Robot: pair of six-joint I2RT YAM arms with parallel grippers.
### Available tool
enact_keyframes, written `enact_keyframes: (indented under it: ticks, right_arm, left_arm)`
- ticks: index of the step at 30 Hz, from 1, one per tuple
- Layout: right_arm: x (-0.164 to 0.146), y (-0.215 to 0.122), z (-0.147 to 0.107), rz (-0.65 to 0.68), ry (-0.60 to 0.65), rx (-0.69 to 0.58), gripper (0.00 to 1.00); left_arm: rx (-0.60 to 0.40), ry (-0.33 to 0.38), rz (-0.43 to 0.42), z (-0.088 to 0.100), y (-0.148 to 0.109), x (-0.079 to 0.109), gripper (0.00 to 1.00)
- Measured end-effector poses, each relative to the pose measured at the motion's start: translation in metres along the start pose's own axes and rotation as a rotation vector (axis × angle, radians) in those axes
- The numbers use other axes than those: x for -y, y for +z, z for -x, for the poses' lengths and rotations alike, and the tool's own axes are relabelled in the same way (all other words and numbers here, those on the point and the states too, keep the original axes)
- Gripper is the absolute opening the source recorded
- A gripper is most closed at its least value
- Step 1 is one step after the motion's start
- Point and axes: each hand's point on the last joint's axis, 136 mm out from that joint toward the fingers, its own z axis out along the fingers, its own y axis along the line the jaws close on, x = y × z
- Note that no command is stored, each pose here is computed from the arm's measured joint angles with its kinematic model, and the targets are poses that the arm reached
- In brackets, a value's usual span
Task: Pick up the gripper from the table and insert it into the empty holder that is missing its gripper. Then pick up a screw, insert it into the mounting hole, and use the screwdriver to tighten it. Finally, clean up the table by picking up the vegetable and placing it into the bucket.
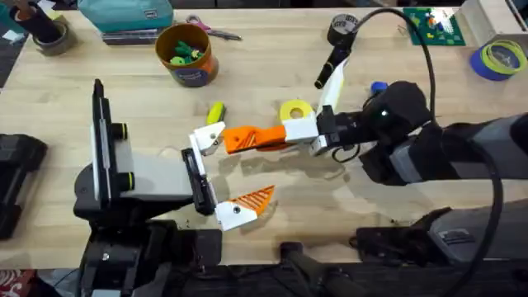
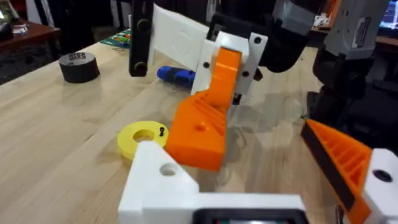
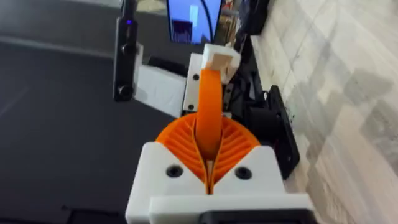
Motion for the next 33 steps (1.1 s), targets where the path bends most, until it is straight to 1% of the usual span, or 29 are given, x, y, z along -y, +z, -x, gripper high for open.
enact_keyframes:
  ticks: [9, 24, 28, 33]
  right_arm:
    - [0.000, 0.008, -0.010, 0.004, 0.007, -0.028, 0.009]
    - [0.002, 0.012, -0.011, -0.001, 0.025, -0.018, 0.009]
    - [0.009, 0.012, -0.009, -0.011, 0.047, -0.013, 0.009]
    - [0.011, 0.013, -0.009, -0.009, 0.044, -0.010, 0.009]
  left_arm:
    - [0.000, 0.000, 0.000, 0.000, 0.000, 0.000, 0.985]
    - [0.000, 0.000, 0.000, 0.000, 0.000, 0.000, 0.986]
    - [0.000, -0.004, 0.000, 0.000, 0.000, 0.000, 0.986]
    - [0.000, -0.012, 0.002, 0.000, 0.000, 0.000, 0.986]
